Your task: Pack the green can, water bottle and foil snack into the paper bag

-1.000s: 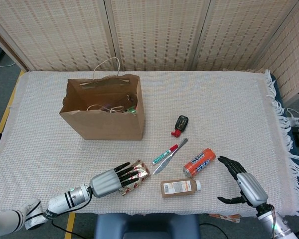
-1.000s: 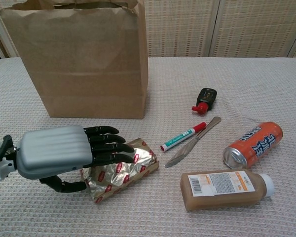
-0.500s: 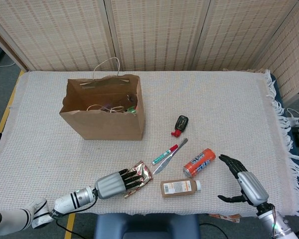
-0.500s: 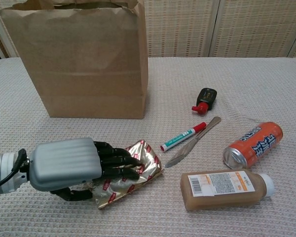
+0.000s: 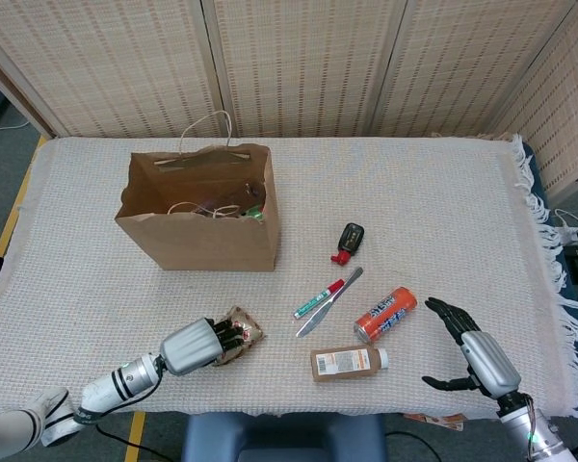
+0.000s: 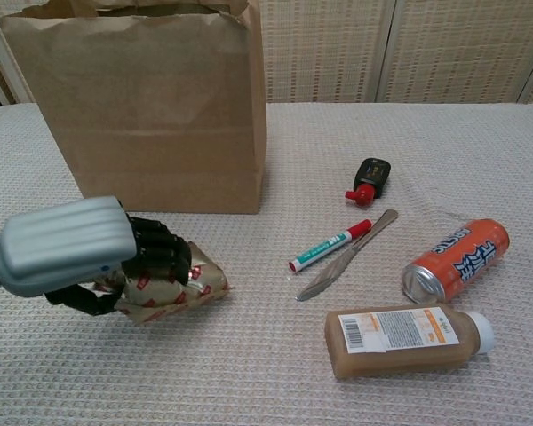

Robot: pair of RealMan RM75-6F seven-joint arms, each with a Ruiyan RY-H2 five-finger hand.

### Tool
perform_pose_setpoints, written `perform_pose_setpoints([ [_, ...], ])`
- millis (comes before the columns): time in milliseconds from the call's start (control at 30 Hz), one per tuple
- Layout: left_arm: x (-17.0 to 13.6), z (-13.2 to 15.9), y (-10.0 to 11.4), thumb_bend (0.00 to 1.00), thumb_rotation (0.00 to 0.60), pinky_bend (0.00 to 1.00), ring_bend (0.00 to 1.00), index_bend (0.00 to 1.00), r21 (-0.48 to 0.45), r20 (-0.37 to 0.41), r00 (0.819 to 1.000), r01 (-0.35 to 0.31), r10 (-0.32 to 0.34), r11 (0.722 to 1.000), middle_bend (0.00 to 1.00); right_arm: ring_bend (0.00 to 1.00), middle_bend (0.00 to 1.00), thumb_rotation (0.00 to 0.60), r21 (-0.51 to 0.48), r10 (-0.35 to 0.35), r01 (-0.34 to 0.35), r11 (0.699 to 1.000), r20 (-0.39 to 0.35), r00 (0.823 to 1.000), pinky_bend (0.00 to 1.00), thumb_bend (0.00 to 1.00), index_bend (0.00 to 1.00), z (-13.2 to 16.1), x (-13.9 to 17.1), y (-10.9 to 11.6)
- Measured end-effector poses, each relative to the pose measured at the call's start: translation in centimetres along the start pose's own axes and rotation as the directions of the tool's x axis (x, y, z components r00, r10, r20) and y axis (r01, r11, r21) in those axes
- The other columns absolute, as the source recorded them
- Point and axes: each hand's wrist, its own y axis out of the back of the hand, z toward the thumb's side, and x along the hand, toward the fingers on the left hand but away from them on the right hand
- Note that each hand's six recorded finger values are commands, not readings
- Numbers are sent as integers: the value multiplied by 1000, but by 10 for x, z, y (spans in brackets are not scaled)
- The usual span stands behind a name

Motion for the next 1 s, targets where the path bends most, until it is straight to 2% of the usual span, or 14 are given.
perform_pose_setpoints([
  [167, -36, -38, 20, 637, 600, 788, 705, 765, -32, -148, 989, -27, 22, 999, 757, 0, 0, 600, 0, -1, 1, 1000, 1, 1000, 0, 0, 0, 0, 0, 0],
  [267, -65, -60, 29, 638, 600, 789, 710, 767, -40, -247, 969, -34, 23, 999, 763, 0, 0, 600, 1, 0, 0, 1000, 2, 1000, 0, 0, 0, 0, 0, 0],
  [400, -101, -83, 35, 649, 600, 799, 722, 769, -62, -387, 922, -50, 22, 997, 776, 0, 0, 600, 5, 0, 0, 1000, 7, 1000, 0, 0, 0, -1, 1, -1],
  [500, -124, -100, 37, 654, 600, 801, 724, 769, -88, -498, 867, -78, 24, 993, 780, 0, 0, 600, 5, -1, 1, 1000, 10, 1000, 0, 0, 0, -2, 1, -1],
  [600, -144, -120, 43, 657, 600, 799, 725, 770, -97, -612, 789, -133, 46, 986, 781, 0, 0, 600, 5, -3, 2, 1000, 11, 1000, 0, 0, 0, -2, 1, -1],
  [700, -160, -143, 52, 658, 600, 799, 725, 770, -100, -731, 677, -234, 88, 967, 781, 0, 0, 600, 5, 1, -1, 1000, 13, 1000, 0, 0, 0, -2, 2, -2],
  [733, -165, -153, 57, 658, 600, 798, 726, 770, -104, -778, 619, -294, 106, 950, 781, 0, 0, 600, 6, 2, -2, 1000, 12, 1000, 0, 0, 0, -2, 2, -2],
  [800, -171, -168, 65, 657, 600, 798, 726, 768, -111, -844, 522, -401, 127, 909, 781, 0, 0, 600, 6, 2, -3, 1000, 12, 1000, 0, 0, 0, -2, 2, -2],
  [833, -174, -176, 70, 657, 600, 798, 726, 768, -120, -881, 455, -480, 130, 869, 781, 0, 0, 600, 6, 3, -3, 1000, 12, 1000, 0, 0, 0, -2, 2, -3],
  [900, -176, -186, 79, 656, 600, 798, 725, 767, -139, -922, 369, -594, 115, 792, 780, 0, 0, 600, 6, 3, -3, 1000, 13, 1000, 0, 0, 0, -2, 2, -3],
  [933, -174, -191, 86, 657, 600, 797, 725, 766, -150, -941, 324, -667, 102, 730, 780, 0, 0, 600, 6, 4, -4, 1000, 13, 1000, 0, 0, 0, -2, 2, -3],
  [967, -170, -194, 93, 657, 600, 798, 725, 766, -158, -949, 299, -717, 95, 679, 780, 0, 0, 600, 5, 5, -5, 1000, 14, 1000, 0, 0, 0, -2, 2, -3],
  [1000, -165, -196, 102, 657, 600, 798, 725, 766, -167, -955, 284, -761, 91, 626, 780, 0, 0, 600, 5, 6, -6, 1000, 14, 1000, 0, 0, 0, -2, 2, -3],
])
